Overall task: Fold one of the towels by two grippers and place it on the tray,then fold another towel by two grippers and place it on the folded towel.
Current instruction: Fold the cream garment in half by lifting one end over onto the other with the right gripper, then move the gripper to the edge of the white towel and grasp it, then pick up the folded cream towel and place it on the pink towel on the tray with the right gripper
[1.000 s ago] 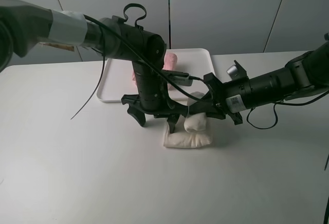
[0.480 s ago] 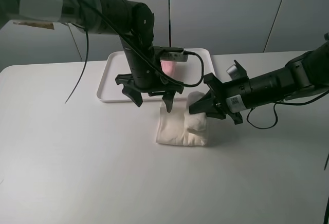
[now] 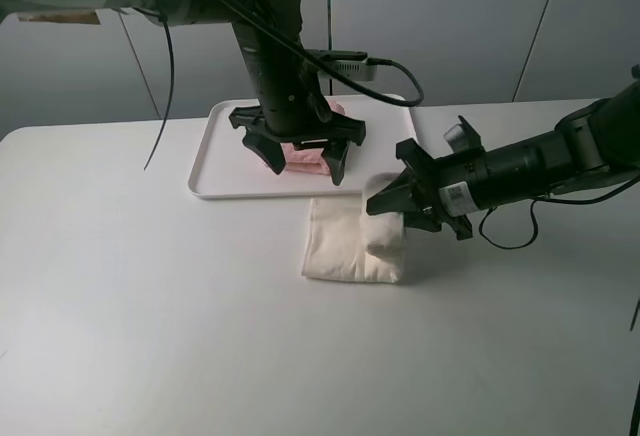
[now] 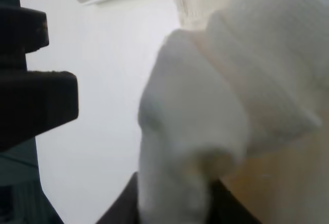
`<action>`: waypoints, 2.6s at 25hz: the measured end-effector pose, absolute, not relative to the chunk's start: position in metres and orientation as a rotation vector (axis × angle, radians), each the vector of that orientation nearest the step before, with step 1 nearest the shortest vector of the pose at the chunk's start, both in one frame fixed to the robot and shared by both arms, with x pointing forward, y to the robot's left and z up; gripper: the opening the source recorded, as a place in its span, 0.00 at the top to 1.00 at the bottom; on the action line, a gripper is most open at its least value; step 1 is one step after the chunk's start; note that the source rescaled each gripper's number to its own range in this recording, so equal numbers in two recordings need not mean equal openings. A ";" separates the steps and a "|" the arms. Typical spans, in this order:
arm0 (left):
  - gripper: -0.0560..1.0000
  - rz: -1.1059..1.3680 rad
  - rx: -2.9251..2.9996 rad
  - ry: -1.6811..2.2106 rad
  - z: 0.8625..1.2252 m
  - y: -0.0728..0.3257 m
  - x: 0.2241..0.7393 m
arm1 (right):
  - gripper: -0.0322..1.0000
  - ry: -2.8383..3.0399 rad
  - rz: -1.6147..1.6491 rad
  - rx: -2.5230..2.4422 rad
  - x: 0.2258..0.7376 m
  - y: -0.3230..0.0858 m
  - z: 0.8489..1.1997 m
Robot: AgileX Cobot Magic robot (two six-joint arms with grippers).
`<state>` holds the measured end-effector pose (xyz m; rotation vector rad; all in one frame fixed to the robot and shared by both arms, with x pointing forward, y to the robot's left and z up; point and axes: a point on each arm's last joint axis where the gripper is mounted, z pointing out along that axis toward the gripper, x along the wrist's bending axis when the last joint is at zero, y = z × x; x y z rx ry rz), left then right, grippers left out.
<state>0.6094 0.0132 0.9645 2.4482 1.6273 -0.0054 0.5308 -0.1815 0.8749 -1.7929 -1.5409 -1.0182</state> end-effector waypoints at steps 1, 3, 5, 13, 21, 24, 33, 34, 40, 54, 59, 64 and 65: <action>0.01 0.000 2.444 1.616 0.968 0.012 0.611 | 0.57 -1.527 -1.028 -1.798 0.532 -0.181 0.875; 0.01 0.014 2.426 1.595 0.977 0.010 0.613 | 0.53 -1.493 -1.048 -1.802 0.533 -0.180 0.877; 0.01 0.026 2.413 1.575 0.983 0.008 0.616 | 0.53 -1.464 -1.063 -1.791 0.532 -0.173 0.879; 0.01 0.038 2.423 1.538 0.989 0.008 0.618 | 0.53 -1.561 -1.031 -1.732 0.520 -0.144 0.877; 0.01 0.030 2.438 1.574 0.989 0.021 0.623 | 0.40 -1.633 -1.084 -1.705 0.522 -0.144 0.884; 0.01 0.029 2.460 1.554 0.988 0.022 0.623 | 0.37 -1.727 -1.089 -1.745 0.528 -0.147 0.892; 0.01 0.026 2.494 1.532 0.988 0.023 0.622 | 0.32 -2.031 -0.798 -1.950 0.530 -0.169 0.897; 0.01 0.027 2.497 1.533 0.988 0.023 0.622 | 0.32 -2.044 -0.768 -1.954 0.530 -0.170 0.896; 0.01 0.029 2.514 1.511 0.988 0.024 0.622 | 0.32 -2.006 -0.643 -1.883 0.538 -0.162 0.879; 0.01 0.031 2.523 1.501 0.988 0.024 0.622 | 0.37 -1.893 -0.604 -1.902 0.547 -0.155 0.857; 0.01 0.033 2.523 1.498 0.988 0.024 0.622 | 0.71 -1.893 -0.600 -1.894 0.547 -0.155 0.850; 0.01 0.038 2.548 1.463 0.988 0.024 0.622 | 0.86 -1.919 -0.621 -1.866 0.548 -0.154 0.850; 0.01 0.038 2.556 1.455 0.988 0.024 0.622 | 0.86 -1.919 -0.623 -1.862 0.548 -0.154 0.850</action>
